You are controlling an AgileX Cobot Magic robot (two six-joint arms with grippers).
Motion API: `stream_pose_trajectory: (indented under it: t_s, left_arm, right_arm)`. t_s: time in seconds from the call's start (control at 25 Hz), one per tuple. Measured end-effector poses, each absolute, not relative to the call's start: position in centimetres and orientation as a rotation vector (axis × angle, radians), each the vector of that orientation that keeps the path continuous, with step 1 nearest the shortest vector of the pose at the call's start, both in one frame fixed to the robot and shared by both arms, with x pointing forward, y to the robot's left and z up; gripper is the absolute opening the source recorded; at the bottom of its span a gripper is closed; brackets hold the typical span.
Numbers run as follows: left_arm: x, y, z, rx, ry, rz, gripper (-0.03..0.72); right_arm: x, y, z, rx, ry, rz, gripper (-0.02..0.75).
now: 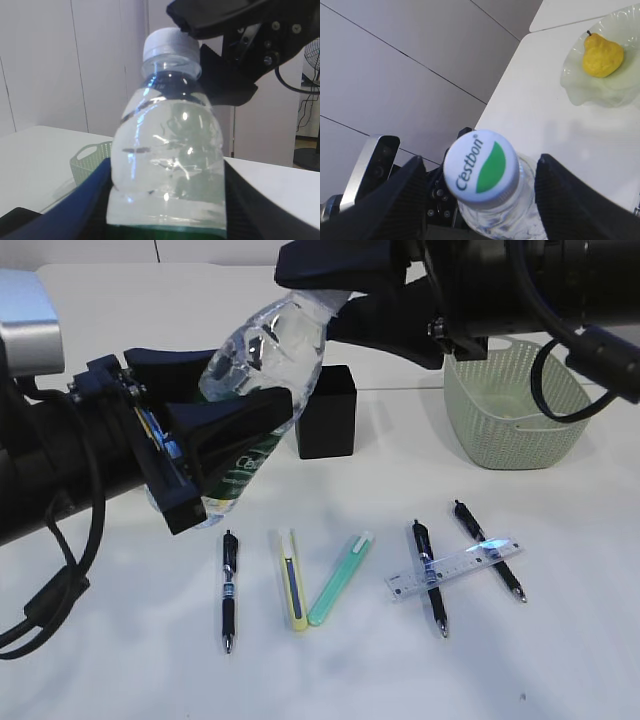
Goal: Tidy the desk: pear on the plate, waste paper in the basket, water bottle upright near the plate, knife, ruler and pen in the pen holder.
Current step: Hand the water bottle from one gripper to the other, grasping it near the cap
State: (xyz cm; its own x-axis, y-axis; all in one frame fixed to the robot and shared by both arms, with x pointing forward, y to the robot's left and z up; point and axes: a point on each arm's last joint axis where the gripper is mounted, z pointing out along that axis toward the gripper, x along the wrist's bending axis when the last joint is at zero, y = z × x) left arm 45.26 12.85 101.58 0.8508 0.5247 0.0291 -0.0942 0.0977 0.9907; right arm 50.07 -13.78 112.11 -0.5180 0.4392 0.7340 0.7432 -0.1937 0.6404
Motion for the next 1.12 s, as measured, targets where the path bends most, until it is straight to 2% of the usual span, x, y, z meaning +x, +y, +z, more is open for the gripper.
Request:
stream_pose_trajectory:
  t_s: [0.4, 0.68, 0.88, 1.12]
  left_arm:
    - [45.3, 12.9, 101.6, 1.405, 0.376, 0.475, 0.377]
    - [45.3, 12.9, 101.5, 1.418, 0.384, 0.476, 0.377]
    - [45.4, 12.9, 101.2, 1.446, 0.393, 0.477, 0.377]
    - [45.3, 12.8, 101.1, 1.454, 0.388, 0.472, 0.377]
  right_arm:
    - [50.8, -13.3, 110.8, -1.388, -1.778, -1.714, 0.497]
    - [50.9, -13.3, 110.7, -1.378, -1.807, -1.721, 0.407]
    - [50.9, -13.3, 110.5, -1.363, -1.881, -1.725, 0.307]
    - [50.9, -13.4, 110.4, -1.351, -1.912, -1.728, 0.274]
